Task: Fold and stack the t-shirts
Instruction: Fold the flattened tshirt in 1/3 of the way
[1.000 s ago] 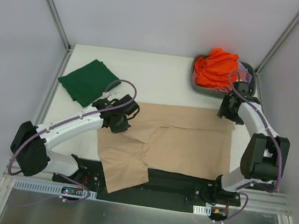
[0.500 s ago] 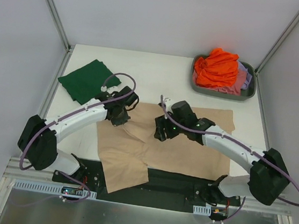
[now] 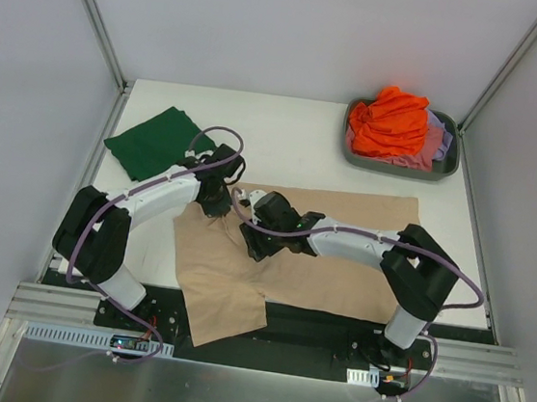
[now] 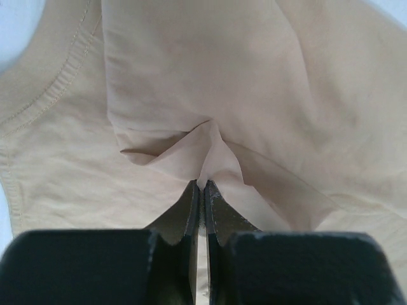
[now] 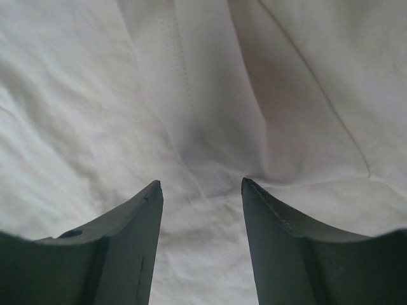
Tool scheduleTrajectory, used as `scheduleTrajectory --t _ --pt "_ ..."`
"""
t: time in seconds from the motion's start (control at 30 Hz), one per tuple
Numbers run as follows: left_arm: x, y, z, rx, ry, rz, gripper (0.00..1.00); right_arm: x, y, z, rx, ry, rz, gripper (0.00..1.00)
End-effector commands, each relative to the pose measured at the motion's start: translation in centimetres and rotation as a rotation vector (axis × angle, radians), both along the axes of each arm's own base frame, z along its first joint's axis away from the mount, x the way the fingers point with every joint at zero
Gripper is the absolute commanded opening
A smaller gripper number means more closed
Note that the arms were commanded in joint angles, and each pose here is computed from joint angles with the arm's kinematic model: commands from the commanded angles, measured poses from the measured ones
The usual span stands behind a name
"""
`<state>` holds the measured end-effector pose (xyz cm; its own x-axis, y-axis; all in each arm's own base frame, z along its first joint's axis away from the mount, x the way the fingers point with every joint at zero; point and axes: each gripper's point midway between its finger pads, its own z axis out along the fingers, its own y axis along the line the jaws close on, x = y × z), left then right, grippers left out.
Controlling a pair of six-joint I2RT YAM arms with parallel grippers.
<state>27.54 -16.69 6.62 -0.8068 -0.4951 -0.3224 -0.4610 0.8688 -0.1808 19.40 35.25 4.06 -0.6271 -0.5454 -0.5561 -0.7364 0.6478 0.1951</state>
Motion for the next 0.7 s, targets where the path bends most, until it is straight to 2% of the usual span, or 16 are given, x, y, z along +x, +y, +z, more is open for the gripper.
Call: scheduleTrajectory --t 0.0,0.23,0.3,0.43,0.5,0.67 --pt "0.4 -0.2 -0.2 -0.038 -0.004 -0.016 0.00 1.8 1.2 0.5 0.013 -0.048 -0.053 0.55" --pt "0.2 0.0 -1.1 -0.048 0.017 -0.014 0.00 2.1 0.3 -1.8 -0.079 -0.056 -0.082 0.47" --pt "0.0 0.2 -1.2 -0.050 0.021 -0.011 0.00 2.4 -0.1 -2.0 -0.100 -0.064 -0.101 0.40" --pt "0.0 0.2 -1.1 -0.052 0.017 -0.011 0.00 2.6 0.3 -1.3 -0.087 -0.070 -0.101 0.18" --pt "0.0 0.2 -1.0 -0.058 0.014 -0.015 0.00 2.6 0.5 -0.6 -0.074 -0.075 -0.099 0.11" --pt "-0.3 0.2 -0.2 -0.075 -0.005 -0.025 0.00 2.7 0.6 1.6 -0.052 -0.086 -0.099 0.05"
